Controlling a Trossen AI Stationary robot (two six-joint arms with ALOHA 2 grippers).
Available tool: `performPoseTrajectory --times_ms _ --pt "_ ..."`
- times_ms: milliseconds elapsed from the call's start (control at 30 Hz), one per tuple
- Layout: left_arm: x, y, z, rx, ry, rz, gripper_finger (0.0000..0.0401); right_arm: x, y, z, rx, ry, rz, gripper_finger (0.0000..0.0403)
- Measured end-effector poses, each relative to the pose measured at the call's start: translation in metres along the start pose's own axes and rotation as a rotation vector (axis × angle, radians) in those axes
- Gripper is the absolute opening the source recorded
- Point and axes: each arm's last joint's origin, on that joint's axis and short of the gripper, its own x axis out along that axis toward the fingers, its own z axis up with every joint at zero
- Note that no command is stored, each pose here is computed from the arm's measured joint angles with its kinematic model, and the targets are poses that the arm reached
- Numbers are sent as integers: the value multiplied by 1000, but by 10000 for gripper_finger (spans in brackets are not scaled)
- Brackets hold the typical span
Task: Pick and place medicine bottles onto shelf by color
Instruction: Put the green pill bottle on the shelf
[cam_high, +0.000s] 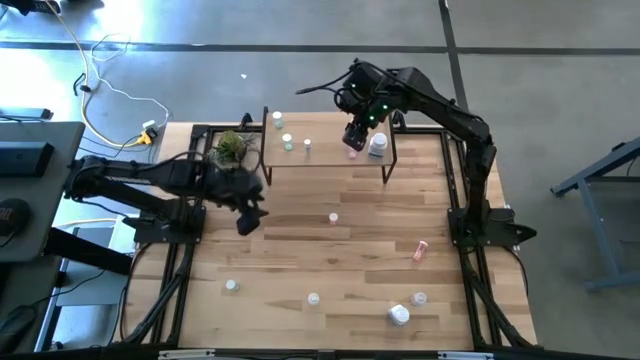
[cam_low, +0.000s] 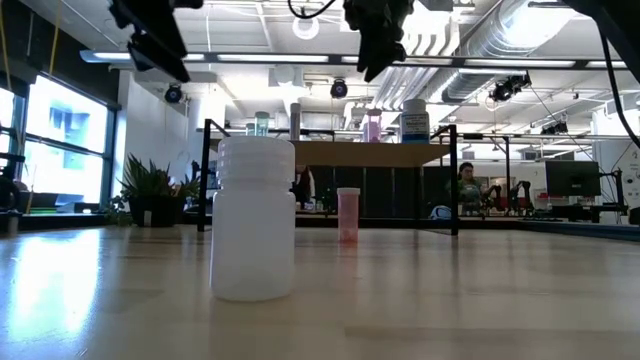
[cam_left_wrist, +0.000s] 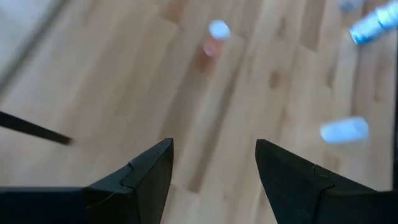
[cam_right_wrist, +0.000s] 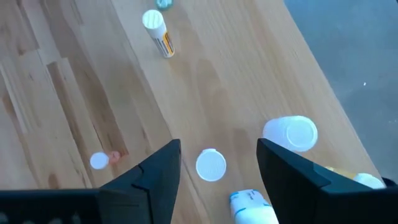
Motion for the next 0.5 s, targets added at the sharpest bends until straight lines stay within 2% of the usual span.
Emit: performPoseTrajectory --times_ms 267,500 --pt "-7 -33 -29 23 113 -45 218 -4 10 4 92 -43 14 202" --pt "-19 -65 -58 11 137 -98 218 -16 24 3 139 -94 39 202"
